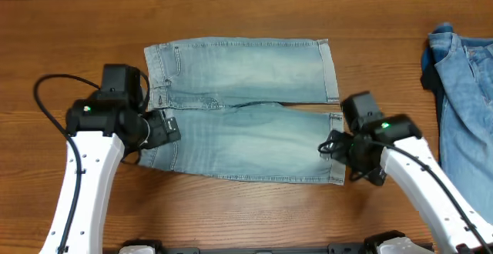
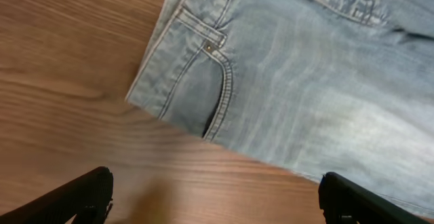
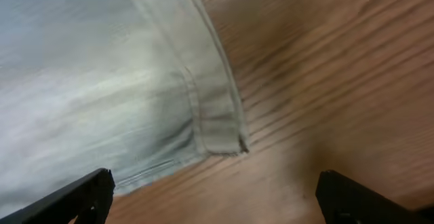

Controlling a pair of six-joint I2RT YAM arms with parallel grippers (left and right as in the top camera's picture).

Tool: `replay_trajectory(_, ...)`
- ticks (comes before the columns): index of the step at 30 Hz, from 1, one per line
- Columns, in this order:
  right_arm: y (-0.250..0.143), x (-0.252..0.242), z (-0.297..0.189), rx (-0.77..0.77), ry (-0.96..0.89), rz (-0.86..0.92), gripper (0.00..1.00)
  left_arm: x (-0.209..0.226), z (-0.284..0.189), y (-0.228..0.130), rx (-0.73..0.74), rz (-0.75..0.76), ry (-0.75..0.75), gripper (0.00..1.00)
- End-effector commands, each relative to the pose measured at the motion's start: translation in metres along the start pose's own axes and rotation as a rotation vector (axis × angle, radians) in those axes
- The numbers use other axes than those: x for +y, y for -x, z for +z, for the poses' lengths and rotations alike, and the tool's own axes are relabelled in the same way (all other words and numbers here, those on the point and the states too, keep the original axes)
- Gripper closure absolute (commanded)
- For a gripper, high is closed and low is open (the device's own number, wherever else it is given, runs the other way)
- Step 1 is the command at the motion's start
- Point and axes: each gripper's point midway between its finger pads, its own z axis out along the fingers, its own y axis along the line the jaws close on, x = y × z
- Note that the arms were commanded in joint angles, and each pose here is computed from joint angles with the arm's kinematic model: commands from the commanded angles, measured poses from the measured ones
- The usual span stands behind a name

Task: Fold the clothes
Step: 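Grasp the bottom edge corners with the left and right grippers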

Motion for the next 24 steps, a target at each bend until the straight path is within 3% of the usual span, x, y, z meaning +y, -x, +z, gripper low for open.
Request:
replay_trajectory(1,-0.007,-0.011,0.019,0.033,0.01,0.066,0.0,0.0,0.012,-0.004,0.002,0.027,-0.01,0.0)
replay_trajectory(5,-0.01,-0.02,0.036,0.059,0.025,0.123,0.03,0.01,0.022,0.001,-0.021,0.015,0.031,0.0)
replay_trajectory(9,-0.021,0.004,0.05,0.121,0.174,0.139,0.07,0.02,0.027,0.009,-0.05,-0.049,0.057,0.0)
replay_trajectory(21,-0.031,-0.003,0.067,0.13,0.165,0.168,0.14,0.019,0.031,0.019,-0.074,-0.078,0.049,0.0)
replay_trajectory(24,-0.02,-0.007,0.069,0.073,0.144,0.167,0.14,0.019,0.031,0.019,-0.075,-0.078,0.049,0.0)
